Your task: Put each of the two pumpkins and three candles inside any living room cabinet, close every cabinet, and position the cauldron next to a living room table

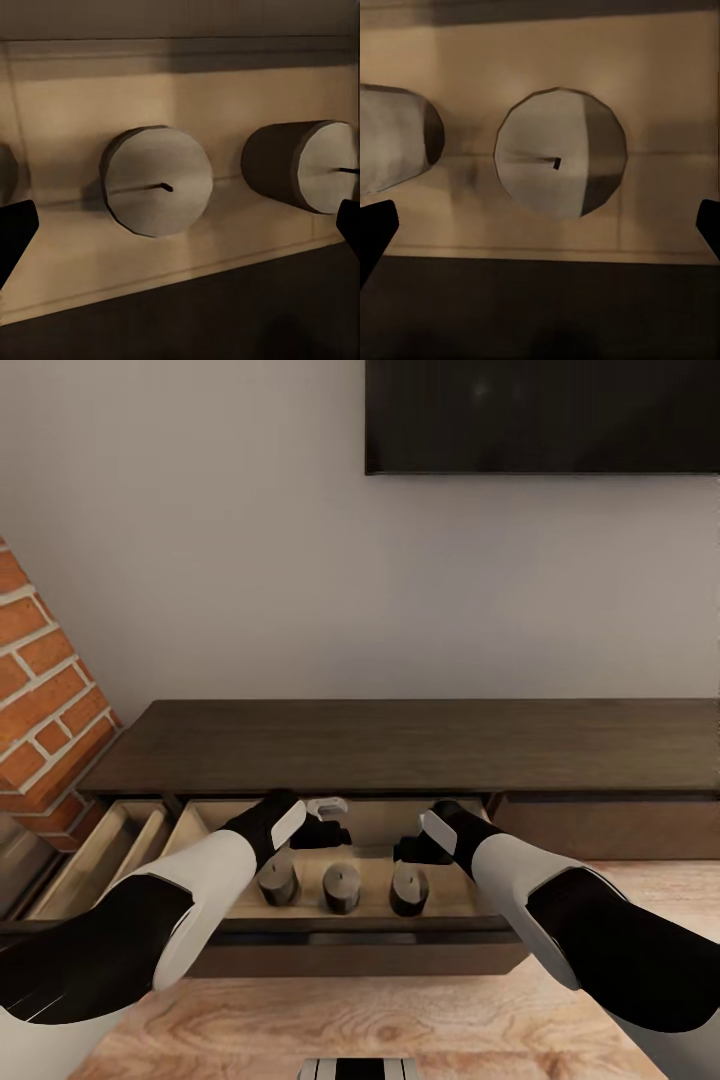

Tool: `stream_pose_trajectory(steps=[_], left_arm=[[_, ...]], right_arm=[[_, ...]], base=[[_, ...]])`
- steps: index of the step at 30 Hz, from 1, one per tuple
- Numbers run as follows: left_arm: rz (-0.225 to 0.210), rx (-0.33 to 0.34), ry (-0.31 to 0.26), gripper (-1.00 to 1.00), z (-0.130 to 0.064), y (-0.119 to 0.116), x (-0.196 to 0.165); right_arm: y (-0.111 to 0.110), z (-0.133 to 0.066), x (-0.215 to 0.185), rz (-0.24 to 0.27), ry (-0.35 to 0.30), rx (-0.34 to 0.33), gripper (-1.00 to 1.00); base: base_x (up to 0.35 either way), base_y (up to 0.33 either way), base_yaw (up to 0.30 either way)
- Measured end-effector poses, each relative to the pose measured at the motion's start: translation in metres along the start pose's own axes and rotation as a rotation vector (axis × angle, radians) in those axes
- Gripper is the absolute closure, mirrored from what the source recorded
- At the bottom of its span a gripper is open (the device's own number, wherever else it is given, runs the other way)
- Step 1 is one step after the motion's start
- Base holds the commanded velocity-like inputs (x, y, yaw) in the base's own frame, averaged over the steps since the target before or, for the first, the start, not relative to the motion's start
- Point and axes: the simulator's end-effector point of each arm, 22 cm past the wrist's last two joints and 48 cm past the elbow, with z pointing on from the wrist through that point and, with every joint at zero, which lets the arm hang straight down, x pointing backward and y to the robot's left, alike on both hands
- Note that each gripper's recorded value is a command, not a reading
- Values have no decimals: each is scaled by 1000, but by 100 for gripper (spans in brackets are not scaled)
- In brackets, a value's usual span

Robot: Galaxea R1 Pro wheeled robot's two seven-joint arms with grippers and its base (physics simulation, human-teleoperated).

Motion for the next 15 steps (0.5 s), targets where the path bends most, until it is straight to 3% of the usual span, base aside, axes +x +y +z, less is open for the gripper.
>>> stream_pose_trajectory(steps=[10,15], left_arm=[[12,0,-35,-100,-24,-7,-12],[19,-2,-18,-100,-35,-10,-11]], right_arm=[[2,-24,-12,-4,-40,3,-100],[3,-36,-17,-6,-60,3,-100]], base=[[0,0,0],[0,0,0]])
